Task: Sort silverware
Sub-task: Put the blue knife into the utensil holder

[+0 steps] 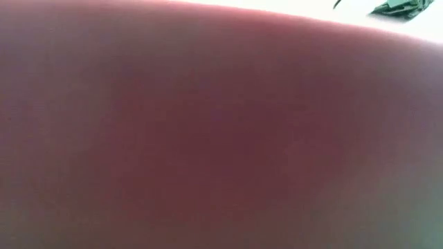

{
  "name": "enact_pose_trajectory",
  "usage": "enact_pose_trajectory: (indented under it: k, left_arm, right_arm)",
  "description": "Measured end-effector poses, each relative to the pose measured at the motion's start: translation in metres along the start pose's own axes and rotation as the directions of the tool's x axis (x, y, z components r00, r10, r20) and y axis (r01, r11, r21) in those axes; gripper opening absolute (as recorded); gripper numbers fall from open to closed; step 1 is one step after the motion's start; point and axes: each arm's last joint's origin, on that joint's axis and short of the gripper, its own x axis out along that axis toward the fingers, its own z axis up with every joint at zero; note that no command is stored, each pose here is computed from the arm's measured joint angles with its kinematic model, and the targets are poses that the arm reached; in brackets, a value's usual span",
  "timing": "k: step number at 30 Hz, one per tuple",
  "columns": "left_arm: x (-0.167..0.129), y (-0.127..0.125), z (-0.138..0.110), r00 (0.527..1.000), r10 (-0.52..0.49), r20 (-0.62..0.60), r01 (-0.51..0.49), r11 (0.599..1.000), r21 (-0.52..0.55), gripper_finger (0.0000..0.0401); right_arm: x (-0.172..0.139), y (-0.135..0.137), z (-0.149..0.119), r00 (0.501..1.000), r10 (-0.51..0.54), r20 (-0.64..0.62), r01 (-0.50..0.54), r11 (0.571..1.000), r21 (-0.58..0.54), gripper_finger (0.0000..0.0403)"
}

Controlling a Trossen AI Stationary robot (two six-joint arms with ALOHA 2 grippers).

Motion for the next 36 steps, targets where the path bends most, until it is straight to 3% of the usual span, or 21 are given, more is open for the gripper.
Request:
enact_pose_trajectory:
  k: [5,10,17,21,27,36]
  left_arm:
    - [0.0,0.0,0.0,1.0,0.0,0.001,0.0,1.0,0.0,0.01]
    - [0.0,0.0,0.0,1.0,0.0,0.001,0.0,1.0,-0.006,0.01]
    - [0.0,0.0,0.0,1.0,0.0,0.001,0.0,1.0,-0.006,0.01]
    - [0.0,0.0,0.0,1.0,0.0,0.001,0.0,1.0,-0.006,0.01]
    - [0.0,0.0,0.0,1.0,0.0,0.001,0.0,1.0,-0.006,0.01]
    - [0.0,0.0,0.0,1.0,0.0,0.001,0.0,1.0,-0.006,0.01]
  right_arm:
    - [0.019,0.008,0.003,1.0,-0.012,-0.002,0.011,0.998,-0.061,0.0047]
    - [0.043,0.01,-0.003,0.99,-0.129,-0.048,0.123,0.985,-0.12,0.0087]
    - [0.056,0.013,-0.006,0.984,-0.163,-0.072,0.155,0.982,-0.107,0.0106]
    - [0.057,0.014,-0.007,0.985,-0.146,-0.089,0.138,0.986,-0.089,0.0093]
    - [0.057,0.014,-0.008,0.986,-0.124,-0.11,0.115,0.99,-0.085,0.0016]
    - [0.052,0.014,-0.006,0.99,-0.12,-0.068,0.113,0.989,-0.098,0.0005]
